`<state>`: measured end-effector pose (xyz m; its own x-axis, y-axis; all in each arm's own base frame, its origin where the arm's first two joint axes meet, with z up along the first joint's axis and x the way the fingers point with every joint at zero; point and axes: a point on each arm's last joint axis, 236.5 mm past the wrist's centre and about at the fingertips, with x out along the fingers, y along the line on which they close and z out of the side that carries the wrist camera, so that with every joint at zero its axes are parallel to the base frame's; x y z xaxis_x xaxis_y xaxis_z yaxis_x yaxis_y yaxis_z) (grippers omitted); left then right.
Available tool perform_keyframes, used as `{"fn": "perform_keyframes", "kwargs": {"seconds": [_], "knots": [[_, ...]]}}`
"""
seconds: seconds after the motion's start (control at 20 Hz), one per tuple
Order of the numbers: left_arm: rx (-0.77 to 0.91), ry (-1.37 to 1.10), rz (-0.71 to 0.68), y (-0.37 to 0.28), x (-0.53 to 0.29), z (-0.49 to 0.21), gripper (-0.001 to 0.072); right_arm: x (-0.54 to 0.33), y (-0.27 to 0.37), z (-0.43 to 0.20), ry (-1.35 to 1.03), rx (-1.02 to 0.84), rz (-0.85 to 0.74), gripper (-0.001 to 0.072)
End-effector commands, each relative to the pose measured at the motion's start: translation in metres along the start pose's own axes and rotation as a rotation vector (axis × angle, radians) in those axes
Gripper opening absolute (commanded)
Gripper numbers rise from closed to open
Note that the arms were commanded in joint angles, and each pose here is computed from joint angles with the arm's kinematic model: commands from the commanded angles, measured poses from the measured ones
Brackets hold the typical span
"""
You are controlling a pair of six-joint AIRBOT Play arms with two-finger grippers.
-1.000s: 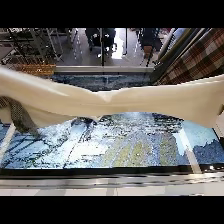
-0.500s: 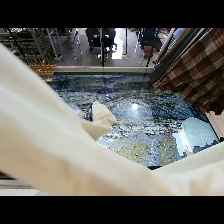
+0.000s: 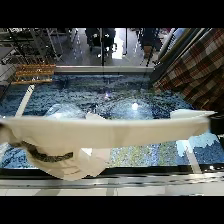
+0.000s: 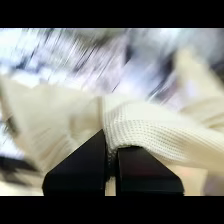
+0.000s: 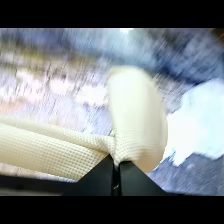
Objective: Fold the clothes and pants, and hang the long-sleeved shirts on hangers.
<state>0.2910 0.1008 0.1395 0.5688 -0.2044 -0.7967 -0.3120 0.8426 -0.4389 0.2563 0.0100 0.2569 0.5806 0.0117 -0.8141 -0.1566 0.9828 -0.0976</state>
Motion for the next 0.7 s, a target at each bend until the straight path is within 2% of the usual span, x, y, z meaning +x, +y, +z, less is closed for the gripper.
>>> {"fn": "perform_keyframes", "kwargs": {"seconds": [0.0,0.1,0.3,0.35,0.4,0.45,0.55,0.65], "knots": [[-0.035,0.288,0.200,0.083,0.058,-0.083,0.0022,0.110,0.049,-0.015,0.226,0.019,0.215,0.0029],[-0.007,0.250,0.187,0.090,0.073,-0.069,0.0022,0.185,0.070,0.001,0.222,0.026,0.290,0.0029],[-0.037,0.007,0.083,0.078,0.101,-0.006,0.0022,0.307,0.074,0.066,0.049,0.097,0.254,0.0030],[-0.050,-0.035,0.050,0.072,0.104,0.005,0.0022,0.319,0.068,0.083,0.003,0.135,0.239,0.0104],[-0.064,-0.068,0.025,0.068,0.106,0.013,0.0022,0.323,0.062,0.095,-0.021,0.141,0.227,0.0335],[-0.071,-0.087,0.018,0.066,0.105,0.017,0.0022,0.321,0.047,0.102,-0.036,0.146,0.203,0.0451],[-0.074,-0.091,0.016,0.066,0.105,0.018,0.0022,0.316,0.009,0.084,0.025,0.187,0.157,0.0448],[-0.074,-0.092,0.016,0.066,0.105,0.018,0.0022,0.314,-0.021,0.035,0.193,0.259,0.159,0.0448]]}}
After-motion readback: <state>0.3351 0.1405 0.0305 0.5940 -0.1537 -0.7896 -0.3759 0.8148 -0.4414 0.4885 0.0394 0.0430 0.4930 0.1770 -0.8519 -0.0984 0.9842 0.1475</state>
